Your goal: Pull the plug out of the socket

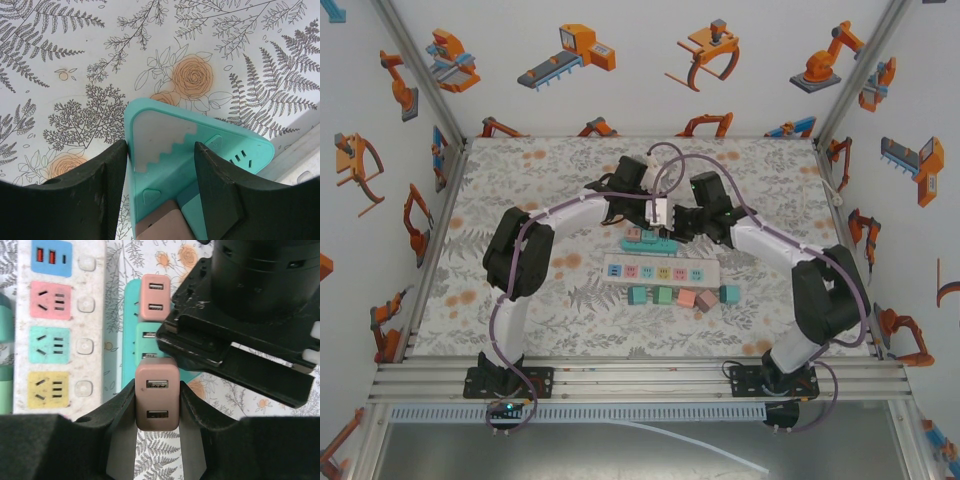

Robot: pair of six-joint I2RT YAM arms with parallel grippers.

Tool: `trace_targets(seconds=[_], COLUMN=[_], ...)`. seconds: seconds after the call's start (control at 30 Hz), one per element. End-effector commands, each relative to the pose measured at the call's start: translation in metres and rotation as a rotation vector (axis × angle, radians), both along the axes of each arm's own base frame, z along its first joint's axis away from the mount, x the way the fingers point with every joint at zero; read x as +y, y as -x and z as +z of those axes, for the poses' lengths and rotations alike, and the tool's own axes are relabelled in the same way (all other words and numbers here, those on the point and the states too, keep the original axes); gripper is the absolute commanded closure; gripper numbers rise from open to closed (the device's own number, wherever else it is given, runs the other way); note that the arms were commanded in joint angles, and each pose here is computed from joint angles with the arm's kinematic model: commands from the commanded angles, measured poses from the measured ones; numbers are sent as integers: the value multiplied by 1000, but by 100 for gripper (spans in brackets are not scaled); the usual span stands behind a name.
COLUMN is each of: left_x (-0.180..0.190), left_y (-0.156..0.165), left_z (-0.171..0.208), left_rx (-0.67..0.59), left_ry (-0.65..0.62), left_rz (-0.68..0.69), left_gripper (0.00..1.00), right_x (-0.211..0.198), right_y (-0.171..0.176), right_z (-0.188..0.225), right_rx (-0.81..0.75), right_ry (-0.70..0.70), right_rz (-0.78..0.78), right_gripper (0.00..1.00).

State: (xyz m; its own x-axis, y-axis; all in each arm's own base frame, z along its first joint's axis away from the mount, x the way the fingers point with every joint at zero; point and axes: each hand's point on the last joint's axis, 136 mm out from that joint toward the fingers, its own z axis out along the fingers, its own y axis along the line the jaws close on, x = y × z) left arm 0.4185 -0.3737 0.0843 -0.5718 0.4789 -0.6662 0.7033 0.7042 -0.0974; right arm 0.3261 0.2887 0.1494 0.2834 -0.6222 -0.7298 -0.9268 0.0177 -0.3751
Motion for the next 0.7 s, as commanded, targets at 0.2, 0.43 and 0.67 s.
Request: trace_targets(seconds=[0.2, 0.43, 0.67], left_x=[46, 34, 52], left_y=[26, 8, 3], left_z=[-54, 20, 96], left_rx=[151, 136, 37], left_ry=[-199, 91, 249], left_rz=[65, 140, 172], left_gripper=[44, 38, 34], right_x=[-11, -36, -68], right_y=[36, 61, 74], right_z=[60, 107, 114], right_rx=[113, 450, 734], right_ry=[-176, -368, -364], right_rz=[-125, -445, -785], right_gripper=[84, 84, 87])
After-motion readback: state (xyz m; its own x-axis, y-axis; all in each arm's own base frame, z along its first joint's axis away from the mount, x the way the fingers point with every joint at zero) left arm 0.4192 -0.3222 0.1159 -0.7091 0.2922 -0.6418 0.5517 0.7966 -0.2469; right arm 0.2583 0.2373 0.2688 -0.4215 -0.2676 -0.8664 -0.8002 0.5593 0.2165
